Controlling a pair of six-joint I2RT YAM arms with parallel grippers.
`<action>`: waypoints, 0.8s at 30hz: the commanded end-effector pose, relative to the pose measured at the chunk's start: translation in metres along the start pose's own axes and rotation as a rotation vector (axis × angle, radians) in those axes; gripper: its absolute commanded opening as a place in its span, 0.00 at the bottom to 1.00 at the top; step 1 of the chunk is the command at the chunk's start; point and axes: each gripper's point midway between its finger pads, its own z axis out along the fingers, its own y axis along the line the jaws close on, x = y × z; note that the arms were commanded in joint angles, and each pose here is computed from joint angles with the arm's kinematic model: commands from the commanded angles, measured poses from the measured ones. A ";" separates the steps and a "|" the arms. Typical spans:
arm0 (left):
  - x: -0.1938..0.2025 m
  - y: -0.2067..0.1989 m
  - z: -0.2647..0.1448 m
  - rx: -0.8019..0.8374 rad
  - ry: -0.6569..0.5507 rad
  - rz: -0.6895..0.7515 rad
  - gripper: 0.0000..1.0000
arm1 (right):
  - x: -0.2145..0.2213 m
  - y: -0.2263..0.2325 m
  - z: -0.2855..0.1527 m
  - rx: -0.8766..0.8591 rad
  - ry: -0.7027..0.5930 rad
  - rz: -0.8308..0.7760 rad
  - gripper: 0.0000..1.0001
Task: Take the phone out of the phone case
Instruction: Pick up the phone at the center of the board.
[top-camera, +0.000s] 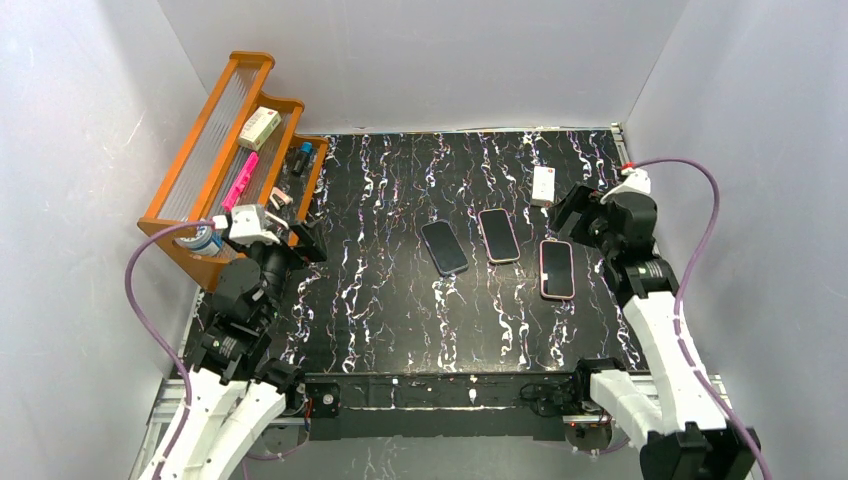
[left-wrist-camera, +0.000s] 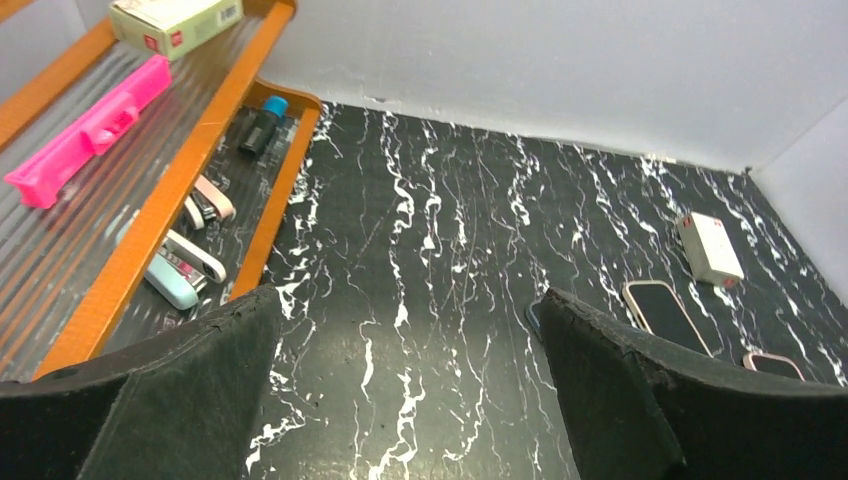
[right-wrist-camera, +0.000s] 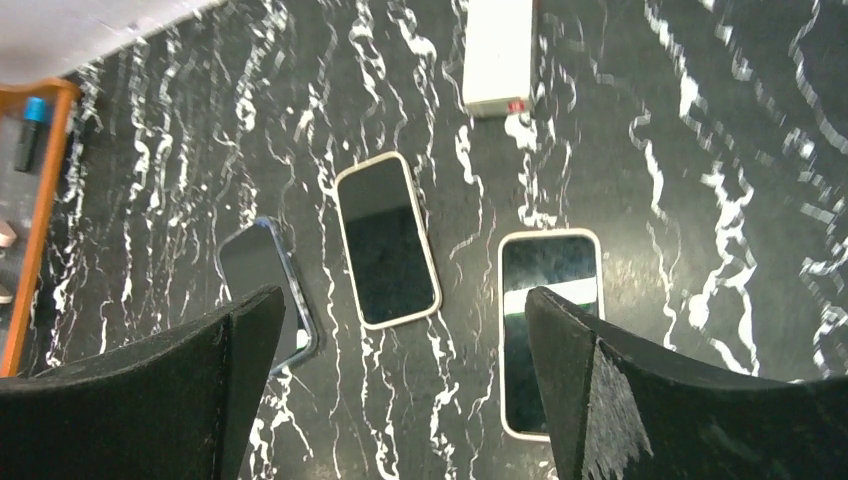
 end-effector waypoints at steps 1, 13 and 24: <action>0.001 -0.014 0.006 0.046 0.092 0.036 0.98 | 0.015 -0.002 0.008 0.065 0.106 0.159 0.99; 0.026 -0.027 0.029 0.070 0.200 0.033 0.98 | 0.065 0.032 0.034 -0.201 0.226 0.070 0.99; 0.041 -0.013 0.018 0.038 0.210 0.048 0.98 | 0.157 0.109 0.092 -0.173 0.453 -0.255 0.99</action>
